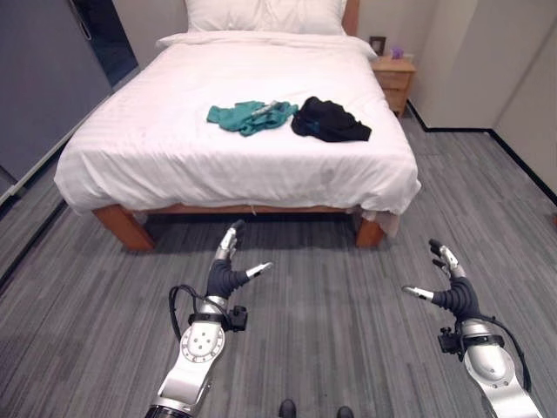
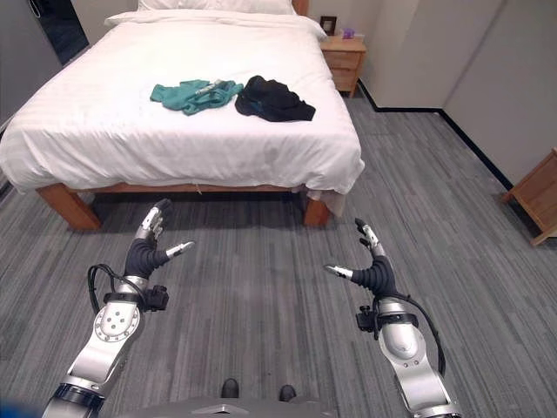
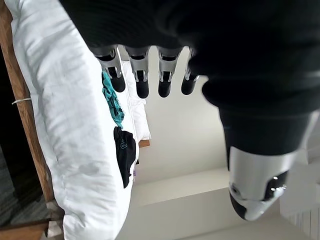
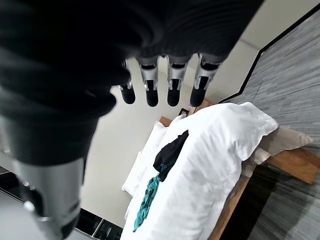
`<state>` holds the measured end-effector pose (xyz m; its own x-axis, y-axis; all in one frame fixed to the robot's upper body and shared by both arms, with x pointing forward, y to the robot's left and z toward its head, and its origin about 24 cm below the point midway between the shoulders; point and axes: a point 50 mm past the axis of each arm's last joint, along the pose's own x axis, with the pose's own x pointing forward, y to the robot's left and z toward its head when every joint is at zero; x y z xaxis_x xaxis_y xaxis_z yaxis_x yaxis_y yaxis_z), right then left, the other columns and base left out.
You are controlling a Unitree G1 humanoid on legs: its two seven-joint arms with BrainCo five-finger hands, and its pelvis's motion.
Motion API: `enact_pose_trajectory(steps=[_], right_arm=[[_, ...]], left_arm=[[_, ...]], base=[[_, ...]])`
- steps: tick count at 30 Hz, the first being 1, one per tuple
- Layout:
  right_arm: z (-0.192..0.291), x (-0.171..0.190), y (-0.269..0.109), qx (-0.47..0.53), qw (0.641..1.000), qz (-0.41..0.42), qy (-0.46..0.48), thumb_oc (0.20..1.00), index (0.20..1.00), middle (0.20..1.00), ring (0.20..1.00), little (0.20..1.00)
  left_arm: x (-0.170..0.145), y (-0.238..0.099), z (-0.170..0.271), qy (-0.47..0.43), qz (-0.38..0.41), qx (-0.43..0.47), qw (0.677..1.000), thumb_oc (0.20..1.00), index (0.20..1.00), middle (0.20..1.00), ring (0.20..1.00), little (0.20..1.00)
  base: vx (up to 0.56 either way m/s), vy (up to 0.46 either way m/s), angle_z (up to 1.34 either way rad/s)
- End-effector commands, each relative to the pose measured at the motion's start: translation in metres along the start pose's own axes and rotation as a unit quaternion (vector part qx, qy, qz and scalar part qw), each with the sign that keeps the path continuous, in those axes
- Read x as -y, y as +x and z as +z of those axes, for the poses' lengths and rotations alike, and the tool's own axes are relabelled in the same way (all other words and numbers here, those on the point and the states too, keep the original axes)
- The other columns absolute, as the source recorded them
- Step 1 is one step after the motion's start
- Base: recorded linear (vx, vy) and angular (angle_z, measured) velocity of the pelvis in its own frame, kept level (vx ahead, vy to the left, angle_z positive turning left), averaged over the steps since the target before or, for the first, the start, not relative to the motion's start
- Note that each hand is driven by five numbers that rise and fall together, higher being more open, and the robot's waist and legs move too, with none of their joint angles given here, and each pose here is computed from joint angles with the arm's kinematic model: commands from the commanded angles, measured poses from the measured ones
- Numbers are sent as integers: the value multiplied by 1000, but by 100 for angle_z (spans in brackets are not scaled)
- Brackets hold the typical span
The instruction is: Pick up bed clothes into laundry basket.
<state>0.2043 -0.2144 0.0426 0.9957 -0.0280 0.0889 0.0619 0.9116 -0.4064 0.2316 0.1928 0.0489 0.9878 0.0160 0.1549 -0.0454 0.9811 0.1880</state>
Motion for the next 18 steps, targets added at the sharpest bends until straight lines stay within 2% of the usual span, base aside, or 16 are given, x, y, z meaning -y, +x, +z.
enact_pose_trajectory(steps=[1, 11, 18], right_arm=[[18, 7, 11, 54, 999, -4, 6, 1000, 1000, 1000, 1000, 1000], [15, 6, 12, 45, 999, 8, -8, 1000, 1000, 1000, 1000, 1000], [26, 11, 26, 76, 997, 7, -27, 1000, 1000, 1000, 1000, 1000]], left_arm=[[-5, 8, 15, -13, 11, 46, 999, 1000, 1000, 1000, 1000, 1000], [-3, 11, 14, -16, 4, 39, 999, 1000, 1000, 1000, 1000, 1000], [1, 23, 15, -38, 4, 38, 999, 1000, 1000, 1000, 1000, 1000]], base=[[0, 0, 0], [47, -33, 4], [21, -190, 23]])
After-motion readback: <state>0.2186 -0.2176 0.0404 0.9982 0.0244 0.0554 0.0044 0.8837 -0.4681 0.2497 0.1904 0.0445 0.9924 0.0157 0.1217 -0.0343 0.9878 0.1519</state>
